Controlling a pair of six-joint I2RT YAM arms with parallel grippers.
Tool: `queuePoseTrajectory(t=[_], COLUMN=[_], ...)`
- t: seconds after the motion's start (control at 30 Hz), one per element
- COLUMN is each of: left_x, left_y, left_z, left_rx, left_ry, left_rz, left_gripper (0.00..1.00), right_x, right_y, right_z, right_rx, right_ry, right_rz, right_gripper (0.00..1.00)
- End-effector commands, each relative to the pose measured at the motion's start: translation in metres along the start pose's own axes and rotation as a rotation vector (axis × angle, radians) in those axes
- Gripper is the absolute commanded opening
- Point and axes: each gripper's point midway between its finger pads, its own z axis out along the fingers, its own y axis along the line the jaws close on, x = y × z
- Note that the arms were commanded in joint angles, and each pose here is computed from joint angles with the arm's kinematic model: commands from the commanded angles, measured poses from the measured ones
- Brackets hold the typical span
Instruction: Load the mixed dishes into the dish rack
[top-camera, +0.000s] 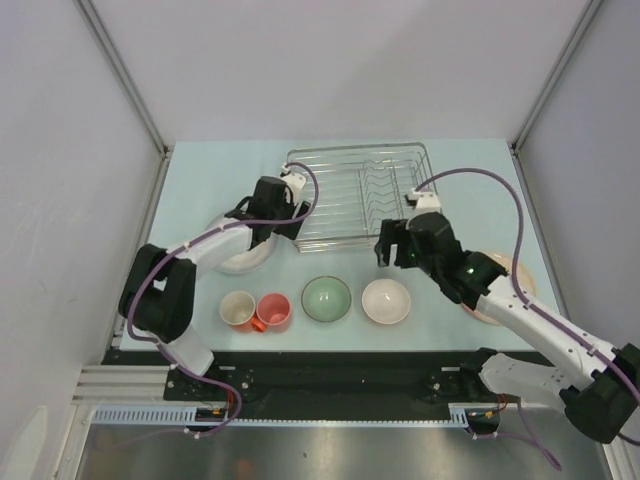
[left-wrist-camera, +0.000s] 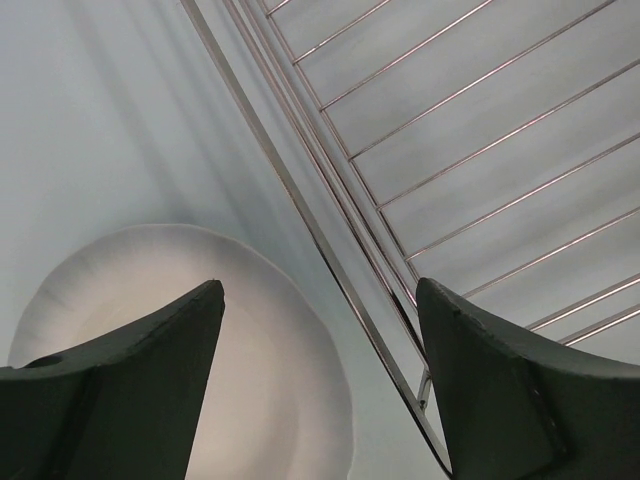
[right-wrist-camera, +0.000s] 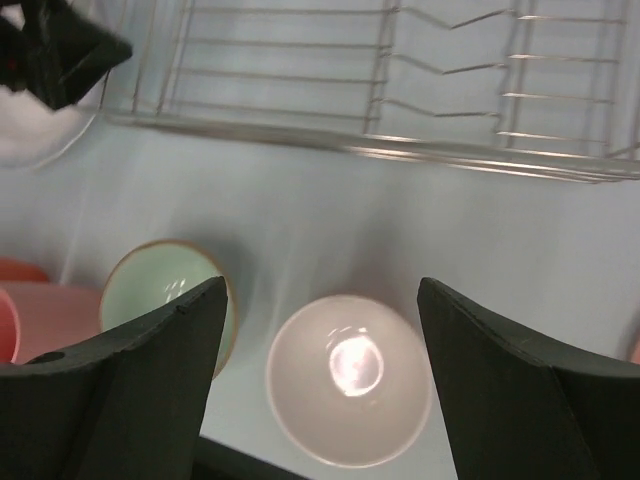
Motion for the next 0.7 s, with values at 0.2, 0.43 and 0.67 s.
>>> queuePoseTrajectory(t=[0.2, 0.43, 0.67], left_x=[0.009, 0.0, -0.011], left_y=[0.027, 0.035, 0.047], left_z=[-0.022, -0.034, -0.04], left_rx=[-0.071, -0.094, -0.127], left_ry=[-0.01, -0.047, -0.073], left_rz=[0.079, 0.092, 0.073], left_gripper=[0.83, 0.95, 1.0], right_x=[0.063, 0.09, 0.115], right_y=[0.069, 0.089, 0.097], right_z=[0.021, 0.043, 0.066], right_rx=[-0.086, -0.114, -0.12], right_ry=[0.145, 0.203, 0.269], right_rz=[-0.082, -0.118, -0.158], right_gripper=[0.75, 0.72, 0.68])
